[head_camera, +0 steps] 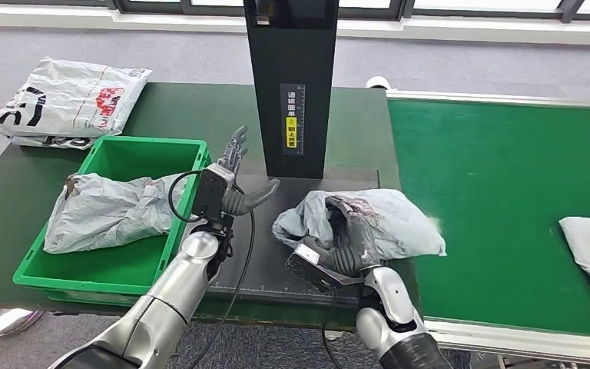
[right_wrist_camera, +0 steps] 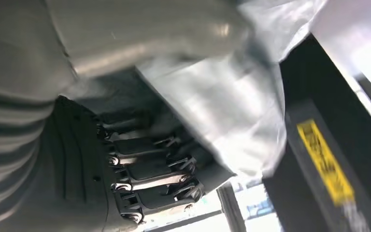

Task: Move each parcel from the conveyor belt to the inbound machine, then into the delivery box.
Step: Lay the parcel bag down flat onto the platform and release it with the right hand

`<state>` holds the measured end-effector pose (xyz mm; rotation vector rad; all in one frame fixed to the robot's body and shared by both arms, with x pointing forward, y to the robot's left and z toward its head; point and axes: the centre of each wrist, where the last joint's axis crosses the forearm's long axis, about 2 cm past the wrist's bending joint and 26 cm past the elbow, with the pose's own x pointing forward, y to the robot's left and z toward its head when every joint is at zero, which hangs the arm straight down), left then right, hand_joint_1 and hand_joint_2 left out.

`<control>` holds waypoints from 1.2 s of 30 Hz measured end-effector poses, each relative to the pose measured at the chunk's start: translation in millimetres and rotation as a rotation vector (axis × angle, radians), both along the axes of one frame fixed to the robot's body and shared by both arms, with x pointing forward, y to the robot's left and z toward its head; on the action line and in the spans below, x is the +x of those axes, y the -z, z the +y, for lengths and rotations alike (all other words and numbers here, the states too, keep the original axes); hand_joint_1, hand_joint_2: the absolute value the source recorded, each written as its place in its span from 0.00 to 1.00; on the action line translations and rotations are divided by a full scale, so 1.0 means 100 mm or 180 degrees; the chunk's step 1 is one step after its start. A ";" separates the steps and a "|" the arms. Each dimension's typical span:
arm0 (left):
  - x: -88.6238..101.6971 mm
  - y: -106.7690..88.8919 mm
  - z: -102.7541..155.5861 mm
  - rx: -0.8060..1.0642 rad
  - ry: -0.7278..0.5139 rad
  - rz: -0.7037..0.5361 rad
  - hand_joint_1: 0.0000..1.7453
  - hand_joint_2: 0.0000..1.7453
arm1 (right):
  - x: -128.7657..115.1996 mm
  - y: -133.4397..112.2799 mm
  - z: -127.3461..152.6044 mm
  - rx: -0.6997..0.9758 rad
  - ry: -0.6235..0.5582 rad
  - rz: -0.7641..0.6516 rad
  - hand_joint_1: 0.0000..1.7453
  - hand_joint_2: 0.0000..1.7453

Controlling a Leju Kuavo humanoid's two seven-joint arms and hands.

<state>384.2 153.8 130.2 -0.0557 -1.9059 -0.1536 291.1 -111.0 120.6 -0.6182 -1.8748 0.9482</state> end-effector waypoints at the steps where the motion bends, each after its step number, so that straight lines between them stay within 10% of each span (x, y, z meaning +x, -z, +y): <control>1: 0.00 0.01 0.01 -0.0004 -0.0003 -0.0003 0.00 1.00 | -0.01 0.00 -0.02 0.0048 0.0006 -0.0014 0.00 1.00; 11: -0.03 0.04 0.05 -0.0010 -0.0019 -0.0014 0.00 1.00 | -0.06 0.02 -0.10 0.0301 -0.0023 -0.0064 0.00 1.00; 32: -0.15 0.11 0.05 0.0007 0.0366 -0.0149 0.00 1.00 | 0.19 0.11 -0.57 0.4002 -0.1256 0.1141 0.00 1.00; 36: -0.15 0.11 0.04 0.0033 0.0401 -0.0163 0.00 1.00 | 0.21 0.14 -0.61 0.4060 -0.1210 0.1204 0.00 0.00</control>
